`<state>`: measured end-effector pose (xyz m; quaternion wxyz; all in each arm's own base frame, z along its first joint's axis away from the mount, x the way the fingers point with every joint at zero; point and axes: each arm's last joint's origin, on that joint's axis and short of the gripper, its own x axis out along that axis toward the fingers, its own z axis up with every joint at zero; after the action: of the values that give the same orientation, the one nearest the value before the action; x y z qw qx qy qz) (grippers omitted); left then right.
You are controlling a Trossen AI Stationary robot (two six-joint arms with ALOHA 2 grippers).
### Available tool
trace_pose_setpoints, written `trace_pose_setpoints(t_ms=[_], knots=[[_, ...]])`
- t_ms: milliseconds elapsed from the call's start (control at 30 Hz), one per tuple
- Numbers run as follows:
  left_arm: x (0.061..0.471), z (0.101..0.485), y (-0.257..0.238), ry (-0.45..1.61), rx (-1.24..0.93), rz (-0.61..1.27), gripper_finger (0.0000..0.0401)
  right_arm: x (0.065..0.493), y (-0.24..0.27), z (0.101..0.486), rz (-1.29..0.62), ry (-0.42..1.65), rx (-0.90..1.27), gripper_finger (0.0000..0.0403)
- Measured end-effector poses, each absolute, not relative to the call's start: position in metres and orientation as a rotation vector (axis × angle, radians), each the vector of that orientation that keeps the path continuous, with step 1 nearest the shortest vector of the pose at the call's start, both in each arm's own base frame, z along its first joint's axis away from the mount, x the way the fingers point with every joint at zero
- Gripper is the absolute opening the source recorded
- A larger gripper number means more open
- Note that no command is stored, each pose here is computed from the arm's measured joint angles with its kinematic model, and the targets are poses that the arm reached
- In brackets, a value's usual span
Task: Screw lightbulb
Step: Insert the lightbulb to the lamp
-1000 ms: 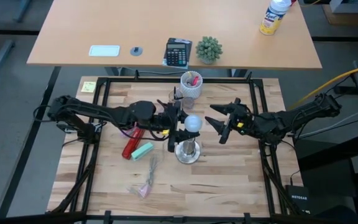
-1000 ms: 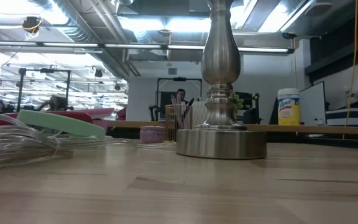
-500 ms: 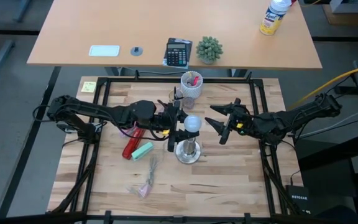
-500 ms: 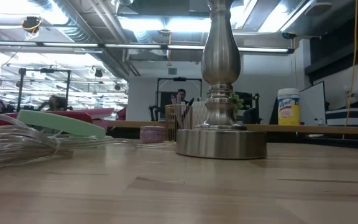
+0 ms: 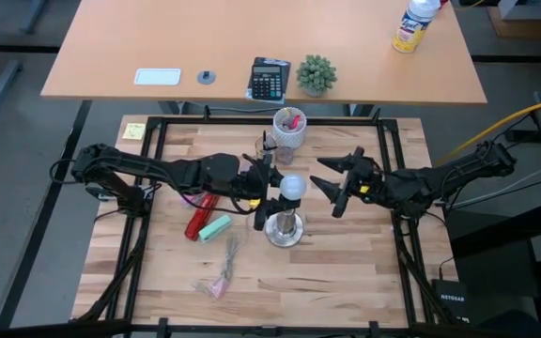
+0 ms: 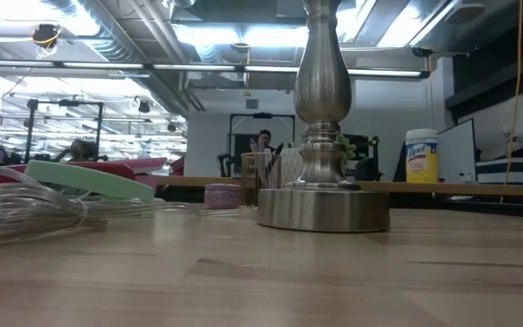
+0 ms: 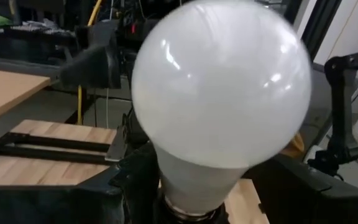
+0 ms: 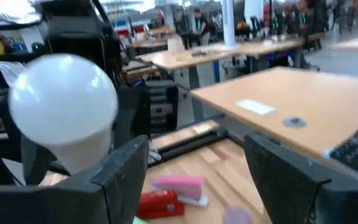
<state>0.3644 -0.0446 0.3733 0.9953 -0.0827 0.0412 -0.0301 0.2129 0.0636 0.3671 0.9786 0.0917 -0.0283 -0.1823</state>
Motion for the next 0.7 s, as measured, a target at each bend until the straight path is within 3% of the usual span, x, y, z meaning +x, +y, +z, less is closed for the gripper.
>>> trace_pose_setpoints(t_ms=[267,700], knots=[[0.364,0.373,-0.045,0.087,-0.167,-0.060,0.0226,0.211,0.063,0.382,-0.367,-0.175,0.127,0.0270],[0.364,0.370,-0.044,0.115,-0.121,-0.055,0.0226,0.211,0.063,0.381,-0.367,-0.161,0.112,0.0270]])
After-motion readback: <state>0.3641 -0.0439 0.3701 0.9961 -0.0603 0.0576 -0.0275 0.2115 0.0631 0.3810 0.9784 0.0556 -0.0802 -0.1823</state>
